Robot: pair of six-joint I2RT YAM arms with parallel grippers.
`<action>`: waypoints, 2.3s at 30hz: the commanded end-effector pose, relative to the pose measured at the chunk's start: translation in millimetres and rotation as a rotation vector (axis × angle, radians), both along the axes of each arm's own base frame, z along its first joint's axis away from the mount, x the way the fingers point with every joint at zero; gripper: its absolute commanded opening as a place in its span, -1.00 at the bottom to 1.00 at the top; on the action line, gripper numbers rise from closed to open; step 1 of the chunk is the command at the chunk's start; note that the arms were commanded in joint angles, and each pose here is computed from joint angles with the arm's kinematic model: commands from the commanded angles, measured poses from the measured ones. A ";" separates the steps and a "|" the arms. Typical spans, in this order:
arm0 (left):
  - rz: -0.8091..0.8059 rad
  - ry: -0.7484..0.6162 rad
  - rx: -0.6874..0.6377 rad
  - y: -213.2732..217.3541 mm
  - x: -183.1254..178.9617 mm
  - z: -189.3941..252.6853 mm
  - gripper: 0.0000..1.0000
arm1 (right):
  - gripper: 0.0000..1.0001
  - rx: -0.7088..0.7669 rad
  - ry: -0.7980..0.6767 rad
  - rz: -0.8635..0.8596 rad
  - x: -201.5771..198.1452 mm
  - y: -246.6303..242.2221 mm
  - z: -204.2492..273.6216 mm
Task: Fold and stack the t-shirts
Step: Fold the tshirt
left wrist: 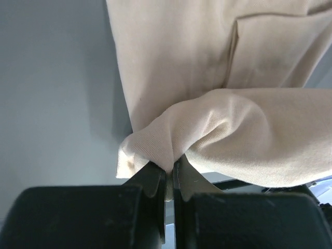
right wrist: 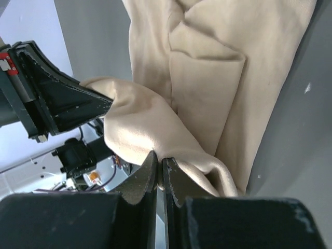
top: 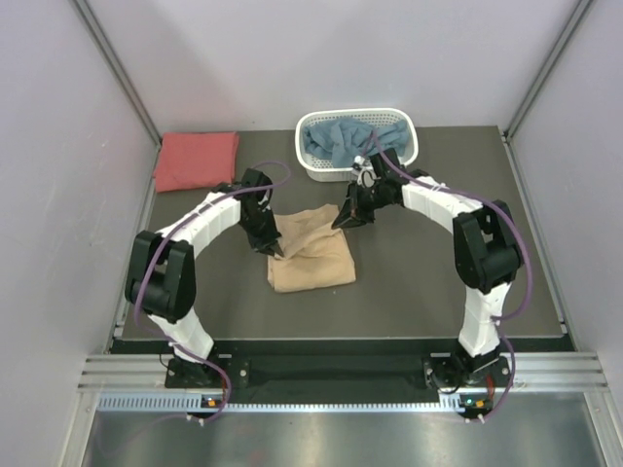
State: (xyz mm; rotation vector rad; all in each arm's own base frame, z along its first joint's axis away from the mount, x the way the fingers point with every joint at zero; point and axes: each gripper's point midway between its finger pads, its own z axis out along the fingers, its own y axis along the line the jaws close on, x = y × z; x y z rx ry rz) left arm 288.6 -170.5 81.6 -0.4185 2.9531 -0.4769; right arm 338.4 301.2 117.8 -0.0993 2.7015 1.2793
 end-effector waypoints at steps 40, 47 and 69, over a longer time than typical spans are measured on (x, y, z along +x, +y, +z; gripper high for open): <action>0.054 -0.206 0.073 24.7 99.0 33.8 0.04 | -0.24 -0.074 -0.143 -0.079 102.5 -8.0 1.9; 0.041 -0.321 0.019 23.8 84.4 92.4 0.05 | -0.02 -0.237 -0.206 -0.045 91.0 -34.2 16.1; 0.003 -0.227 -0.322 -49.7 66.5 28.5 -0.55 | -0.75 -0.020 -0.190 0.015 36.2 32.4 -24.8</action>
